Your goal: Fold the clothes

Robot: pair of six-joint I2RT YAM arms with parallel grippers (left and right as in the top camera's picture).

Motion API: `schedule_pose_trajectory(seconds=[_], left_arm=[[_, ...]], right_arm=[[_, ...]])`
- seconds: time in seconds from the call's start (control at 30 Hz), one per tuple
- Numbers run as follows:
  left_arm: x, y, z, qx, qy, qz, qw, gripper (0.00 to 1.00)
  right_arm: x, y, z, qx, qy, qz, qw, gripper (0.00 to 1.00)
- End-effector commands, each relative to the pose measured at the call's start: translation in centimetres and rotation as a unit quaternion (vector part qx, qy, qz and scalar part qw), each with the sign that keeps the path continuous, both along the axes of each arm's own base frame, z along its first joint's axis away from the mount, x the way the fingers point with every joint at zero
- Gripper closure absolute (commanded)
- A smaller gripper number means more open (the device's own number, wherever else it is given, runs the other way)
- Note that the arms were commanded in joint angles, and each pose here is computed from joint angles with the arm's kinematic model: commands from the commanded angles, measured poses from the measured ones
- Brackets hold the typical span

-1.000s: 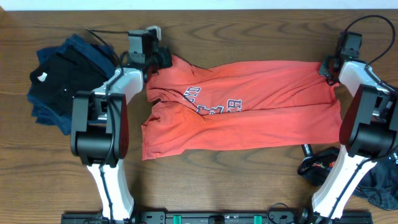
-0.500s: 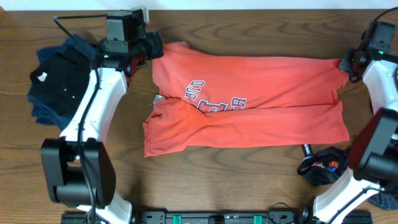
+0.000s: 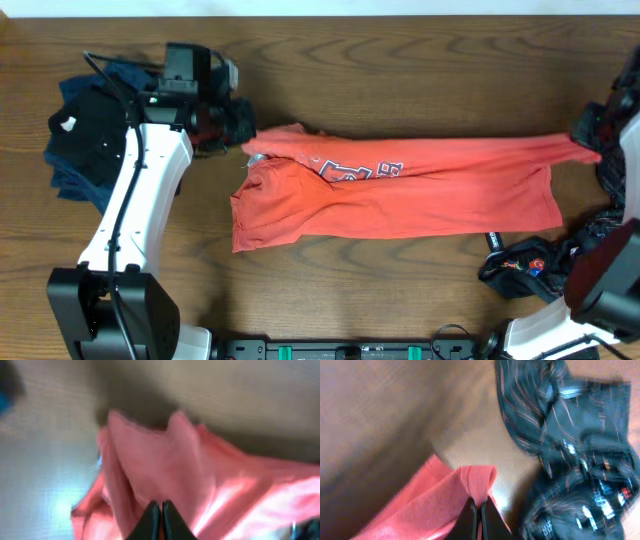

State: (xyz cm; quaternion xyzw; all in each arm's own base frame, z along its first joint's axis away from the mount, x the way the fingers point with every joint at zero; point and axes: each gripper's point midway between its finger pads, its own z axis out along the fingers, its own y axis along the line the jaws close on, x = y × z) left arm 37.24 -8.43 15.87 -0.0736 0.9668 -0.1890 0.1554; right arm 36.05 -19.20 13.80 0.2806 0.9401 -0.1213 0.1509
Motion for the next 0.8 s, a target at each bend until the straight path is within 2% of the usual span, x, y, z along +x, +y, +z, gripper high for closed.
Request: schedule_pose_trajectory(seconds=[0.0, 0.3, 0.77], left_arm=[[-1.7, 0.4, 0.1, 0.010, 0.024, -0.012, 1.000, 0.94], [-6.5, 0.7, -2.2, 0.018, 0.124, -0.021, 0.992, 0.94], [-10.3, 1.9, -6.2, 0.047, 0.197, -0.018, 0.979, 0.94]], right_arm=[[-1.7, -0.4, -0.1, 0.000, 0.023, -0.018, 1.000, 0.99], [-4.5, 0.9, -1.8, 0.025, 0.082, -0.018, 0.996, 0.99], [-7.0, 2.3, -3.0, 0.056, 0.131, -0.016, 0.990, 0.99]])
